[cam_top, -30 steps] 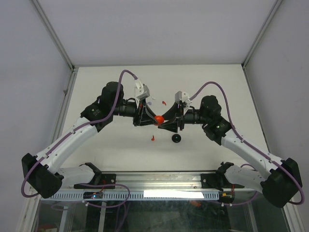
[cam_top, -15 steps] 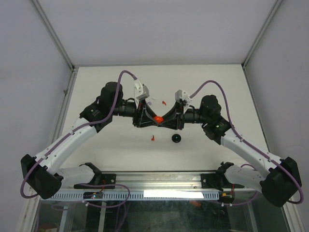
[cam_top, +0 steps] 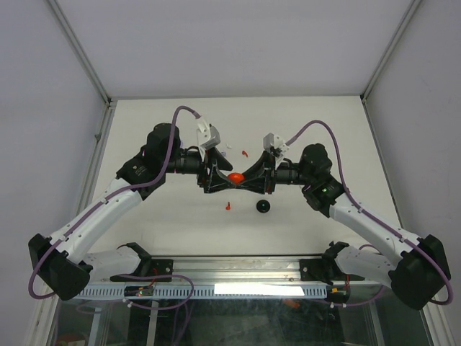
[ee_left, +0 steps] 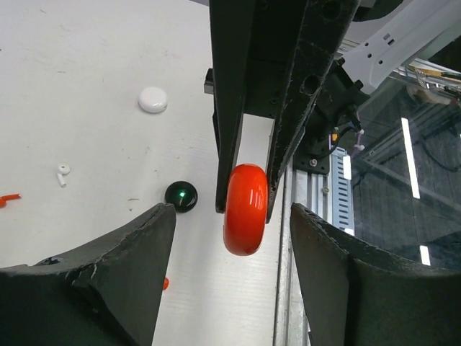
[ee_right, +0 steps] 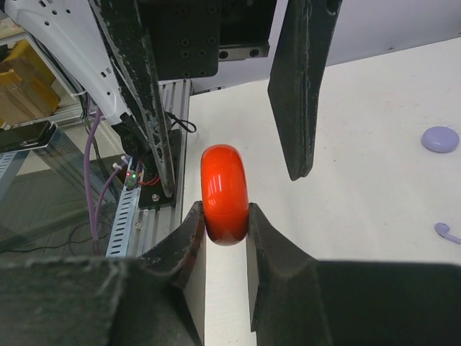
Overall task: Insert the wireless bluetooth earbuds into the charging case
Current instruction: Pick up the charging case at the center of the board, then open the charging case.
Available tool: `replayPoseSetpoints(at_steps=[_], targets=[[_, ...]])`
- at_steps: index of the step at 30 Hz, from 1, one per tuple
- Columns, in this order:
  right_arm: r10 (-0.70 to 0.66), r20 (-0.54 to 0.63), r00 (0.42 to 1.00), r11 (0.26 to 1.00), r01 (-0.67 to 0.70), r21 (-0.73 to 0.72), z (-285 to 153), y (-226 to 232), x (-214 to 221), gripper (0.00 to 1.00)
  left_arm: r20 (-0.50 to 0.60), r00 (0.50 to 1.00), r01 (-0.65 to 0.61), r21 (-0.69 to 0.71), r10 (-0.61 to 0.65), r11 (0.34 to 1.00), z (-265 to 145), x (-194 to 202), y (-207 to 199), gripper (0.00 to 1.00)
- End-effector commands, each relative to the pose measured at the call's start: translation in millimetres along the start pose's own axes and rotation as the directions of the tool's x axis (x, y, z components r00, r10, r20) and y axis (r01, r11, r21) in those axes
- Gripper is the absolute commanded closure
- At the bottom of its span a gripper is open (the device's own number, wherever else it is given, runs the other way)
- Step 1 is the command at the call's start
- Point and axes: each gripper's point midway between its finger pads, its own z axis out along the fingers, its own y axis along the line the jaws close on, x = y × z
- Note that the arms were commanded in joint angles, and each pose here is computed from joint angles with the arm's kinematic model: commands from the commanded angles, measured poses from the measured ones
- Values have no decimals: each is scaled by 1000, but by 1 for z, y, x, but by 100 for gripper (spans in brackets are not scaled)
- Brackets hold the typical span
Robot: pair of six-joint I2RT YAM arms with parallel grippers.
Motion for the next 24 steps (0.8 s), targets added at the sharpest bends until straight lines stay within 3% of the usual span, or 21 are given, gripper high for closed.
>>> replayPoseSetpoints(at_steps=[1,8,24], targets=[[-52,72,996,999,52,-9,0,6,-23,100,26,999,-25,-35,26,999,3,-5,8,34],[-49,68,997,998,50,-25,-2,9,-16,100,62,998,16,-141,-7,990,1,-15,25,38],[-93,68,993,995,95,-18,-8,13,-6,100,117,991,83,-178,-63,981,0,-21,34,39]])
